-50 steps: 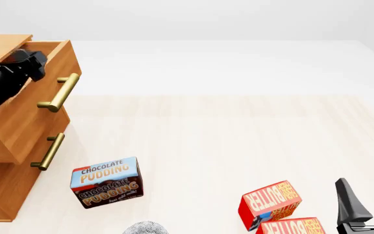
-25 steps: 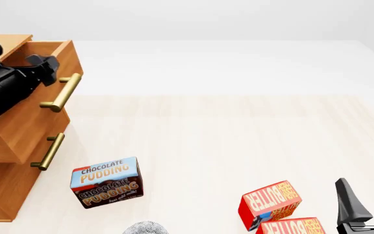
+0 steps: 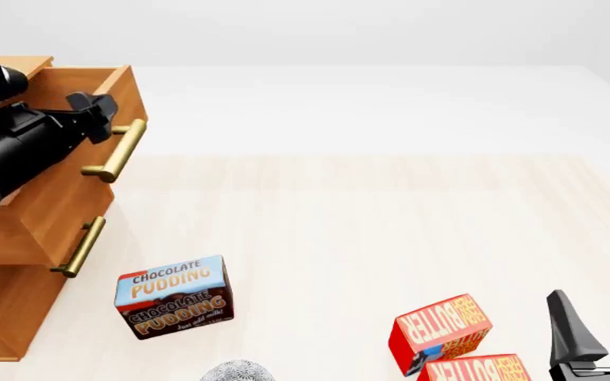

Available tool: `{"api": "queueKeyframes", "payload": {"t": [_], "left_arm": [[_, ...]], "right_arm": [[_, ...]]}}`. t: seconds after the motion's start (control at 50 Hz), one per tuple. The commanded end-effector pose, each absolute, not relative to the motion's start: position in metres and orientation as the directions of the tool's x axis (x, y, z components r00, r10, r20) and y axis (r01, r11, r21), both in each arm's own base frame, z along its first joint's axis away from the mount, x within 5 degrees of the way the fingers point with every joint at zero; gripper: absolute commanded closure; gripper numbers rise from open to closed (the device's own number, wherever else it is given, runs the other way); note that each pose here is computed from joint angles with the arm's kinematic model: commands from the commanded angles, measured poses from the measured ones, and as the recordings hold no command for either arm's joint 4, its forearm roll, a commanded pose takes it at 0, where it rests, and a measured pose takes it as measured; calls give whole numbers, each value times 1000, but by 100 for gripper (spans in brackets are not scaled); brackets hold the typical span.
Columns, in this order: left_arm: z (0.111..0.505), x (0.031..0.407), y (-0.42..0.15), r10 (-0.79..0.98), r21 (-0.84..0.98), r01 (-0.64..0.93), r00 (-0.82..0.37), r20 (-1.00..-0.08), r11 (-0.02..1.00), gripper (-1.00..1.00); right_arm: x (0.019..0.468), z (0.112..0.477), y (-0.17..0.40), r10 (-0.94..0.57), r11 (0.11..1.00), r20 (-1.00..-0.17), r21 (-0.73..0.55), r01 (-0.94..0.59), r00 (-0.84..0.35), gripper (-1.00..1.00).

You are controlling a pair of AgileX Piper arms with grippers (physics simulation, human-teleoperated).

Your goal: Put the bowl in the top drawer of the cabinet.

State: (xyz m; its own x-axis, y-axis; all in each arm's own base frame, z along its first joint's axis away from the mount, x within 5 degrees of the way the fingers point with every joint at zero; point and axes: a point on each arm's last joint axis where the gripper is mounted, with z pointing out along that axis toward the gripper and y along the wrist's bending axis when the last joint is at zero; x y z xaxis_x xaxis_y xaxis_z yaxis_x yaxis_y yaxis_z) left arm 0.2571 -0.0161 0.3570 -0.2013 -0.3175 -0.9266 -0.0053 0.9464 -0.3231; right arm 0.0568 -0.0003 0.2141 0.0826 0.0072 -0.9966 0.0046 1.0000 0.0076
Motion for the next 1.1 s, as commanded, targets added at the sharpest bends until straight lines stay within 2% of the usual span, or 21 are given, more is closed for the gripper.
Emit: {"api": "queueKeyframes", "payload": {"t": [0.02,0.52,1.1], "left_arm": [[345,258,-25,-411,-421,-13,-250,-877,907,-100],[333,257,-38,-462,-483,1,-293,-837,876,-100],[333,250,-56,-446,-490,65,-324,-835,870,-100]], "right_arm": [[57,214,0,7,1000,-997,8,5,83,-100],[57,214,0,7,1000,-997,7,5,83,-100],[57,214,0,7,1000,-997,8,5,83,-100]]}}
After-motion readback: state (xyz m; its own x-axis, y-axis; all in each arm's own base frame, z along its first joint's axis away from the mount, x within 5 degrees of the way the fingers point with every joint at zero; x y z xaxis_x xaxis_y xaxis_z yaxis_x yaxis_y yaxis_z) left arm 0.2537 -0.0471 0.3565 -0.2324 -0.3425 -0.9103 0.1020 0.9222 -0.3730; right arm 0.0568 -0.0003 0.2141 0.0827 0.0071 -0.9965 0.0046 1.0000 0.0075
